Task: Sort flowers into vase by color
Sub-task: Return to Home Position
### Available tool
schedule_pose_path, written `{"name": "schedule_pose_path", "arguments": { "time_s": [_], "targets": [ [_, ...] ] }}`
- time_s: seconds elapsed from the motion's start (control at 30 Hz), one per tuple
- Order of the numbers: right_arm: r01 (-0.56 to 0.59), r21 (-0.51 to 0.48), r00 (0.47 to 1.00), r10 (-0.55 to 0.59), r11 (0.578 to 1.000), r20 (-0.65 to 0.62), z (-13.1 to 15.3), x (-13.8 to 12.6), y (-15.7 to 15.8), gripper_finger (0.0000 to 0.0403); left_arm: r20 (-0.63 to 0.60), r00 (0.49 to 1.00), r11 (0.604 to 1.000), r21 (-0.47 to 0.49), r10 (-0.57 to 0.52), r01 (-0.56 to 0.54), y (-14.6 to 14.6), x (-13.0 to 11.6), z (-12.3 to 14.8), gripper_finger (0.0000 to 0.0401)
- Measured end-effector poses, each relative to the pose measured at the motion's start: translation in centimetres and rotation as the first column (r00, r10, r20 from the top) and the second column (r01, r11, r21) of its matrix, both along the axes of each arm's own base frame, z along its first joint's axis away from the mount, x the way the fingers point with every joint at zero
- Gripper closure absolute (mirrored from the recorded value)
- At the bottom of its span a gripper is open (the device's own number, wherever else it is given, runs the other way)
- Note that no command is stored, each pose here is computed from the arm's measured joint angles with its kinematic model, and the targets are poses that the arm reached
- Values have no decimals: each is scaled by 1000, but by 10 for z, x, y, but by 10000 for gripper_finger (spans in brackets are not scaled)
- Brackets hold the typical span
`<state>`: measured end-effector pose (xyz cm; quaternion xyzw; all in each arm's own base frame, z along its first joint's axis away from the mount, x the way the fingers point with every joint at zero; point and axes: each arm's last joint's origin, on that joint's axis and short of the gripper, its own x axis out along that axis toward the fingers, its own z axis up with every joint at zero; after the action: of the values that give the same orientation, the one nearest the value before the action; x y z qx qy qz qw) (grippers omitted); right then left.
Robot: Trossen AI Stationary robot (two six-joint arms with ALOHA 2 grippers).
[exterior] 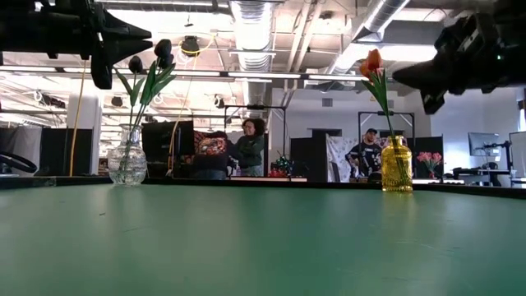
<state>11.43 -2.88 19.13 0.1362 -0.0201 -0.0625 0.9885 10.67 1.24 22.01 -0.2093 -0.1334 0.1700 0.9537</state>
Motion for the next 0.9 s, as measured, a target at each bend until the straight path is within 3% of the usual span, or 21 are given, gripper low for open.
{"name": "schedule_pose_path", "arguments": {
  "time_s": [0.6, 0.9],
  "targets": [
    [54, -16, 995, -55, 998, -89, -12, -2, -7, 381, -17, 1000, 999, 37, -13, 14, -1, 0, 0, 335],
    [5, -12, 996, -6, 1000, -86, -12, -4, -10, 381, -42, 996, 992, 94, -81, 85, -3, 1, -1, 335]
  ]
}}
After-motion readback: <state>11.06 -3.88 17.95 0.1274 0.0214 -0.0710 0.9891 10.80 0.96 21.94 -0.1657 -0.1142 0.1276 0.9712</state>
